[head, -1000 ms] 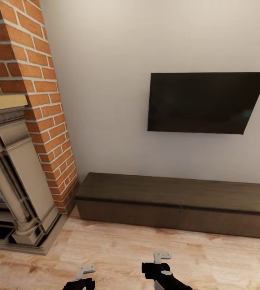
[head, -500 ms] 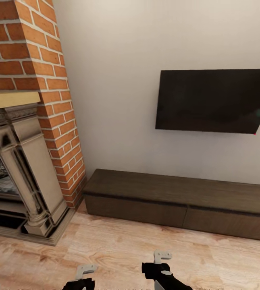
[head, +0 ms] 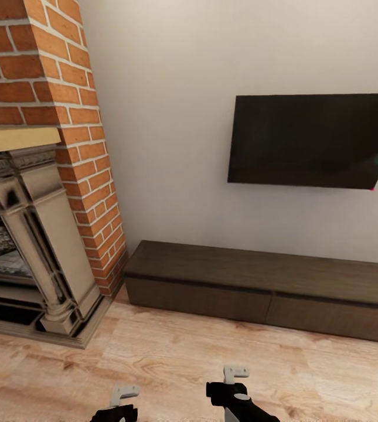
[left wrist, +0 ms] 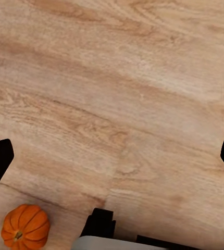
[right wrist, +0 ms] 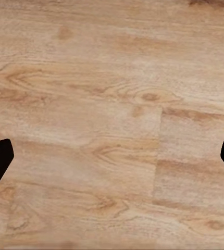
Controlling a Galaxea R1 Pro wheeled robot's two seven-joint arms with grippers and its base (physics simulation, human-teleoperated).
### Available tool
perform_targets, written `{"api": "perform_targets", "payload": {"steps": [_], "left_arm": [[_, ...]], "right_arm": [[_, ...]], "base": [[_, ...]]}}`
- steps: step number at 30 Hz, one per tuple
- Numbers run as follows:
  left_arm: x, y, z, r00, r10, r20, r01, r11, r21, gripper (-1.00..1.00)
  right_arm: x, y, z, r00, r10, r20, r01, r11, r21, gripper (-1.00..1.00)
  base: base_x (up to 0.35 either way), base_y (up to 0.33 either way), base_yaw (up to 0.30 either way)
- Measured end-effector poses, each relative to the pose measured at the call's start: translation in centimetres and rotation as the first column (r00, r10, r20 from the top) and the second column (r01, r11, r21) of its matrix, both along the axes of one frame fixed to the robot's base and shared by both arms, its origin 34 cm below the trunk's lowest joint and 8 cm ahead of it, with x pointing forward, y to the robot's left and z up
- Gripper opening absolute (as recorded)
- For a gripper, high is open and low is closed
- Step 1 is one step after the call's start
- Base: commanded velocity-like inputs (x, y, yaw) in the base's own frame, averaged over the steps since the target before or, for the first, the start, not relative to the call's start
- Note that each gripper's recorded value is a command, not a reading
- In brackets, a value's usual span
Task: Place each of the two pumpkins and all three candles from the living room inside a cabinet in the living room (use any cabinet), then make sure every cabinet is closed, and position the cauldron so it is next to a table in the living room.
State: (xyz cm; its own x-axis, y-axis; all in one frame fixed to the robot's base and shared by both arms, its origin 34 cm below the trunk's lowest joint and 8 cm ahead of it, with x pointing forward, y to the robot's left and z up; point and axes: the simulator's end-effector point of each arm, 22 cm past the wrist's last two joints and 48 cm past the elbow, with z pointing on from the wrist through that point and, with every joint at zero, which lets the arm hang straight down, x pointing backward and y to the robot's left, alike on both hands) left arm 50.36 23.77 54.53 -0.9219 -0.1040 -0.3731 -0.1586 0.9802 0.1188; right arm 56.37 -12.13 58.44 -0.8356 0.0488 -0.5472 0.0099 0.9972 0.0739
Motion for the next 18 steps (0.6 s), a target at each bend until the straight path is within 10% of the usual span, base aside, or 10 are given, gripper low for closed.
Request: {"api": "perform_targets", "payload": {"steps": [18], "left_arm": [[-0.9,0.1,-1.1,1.0,0.0,-0.03,0.0,1.0,0.001,1.0]], "right_arm": [[-0.7,0.1,-1.2,1.0,0.007,-0.025,-0.007,1.0,-0.002,1.0]], "base": [[0.0,0.0,0.0]]}}
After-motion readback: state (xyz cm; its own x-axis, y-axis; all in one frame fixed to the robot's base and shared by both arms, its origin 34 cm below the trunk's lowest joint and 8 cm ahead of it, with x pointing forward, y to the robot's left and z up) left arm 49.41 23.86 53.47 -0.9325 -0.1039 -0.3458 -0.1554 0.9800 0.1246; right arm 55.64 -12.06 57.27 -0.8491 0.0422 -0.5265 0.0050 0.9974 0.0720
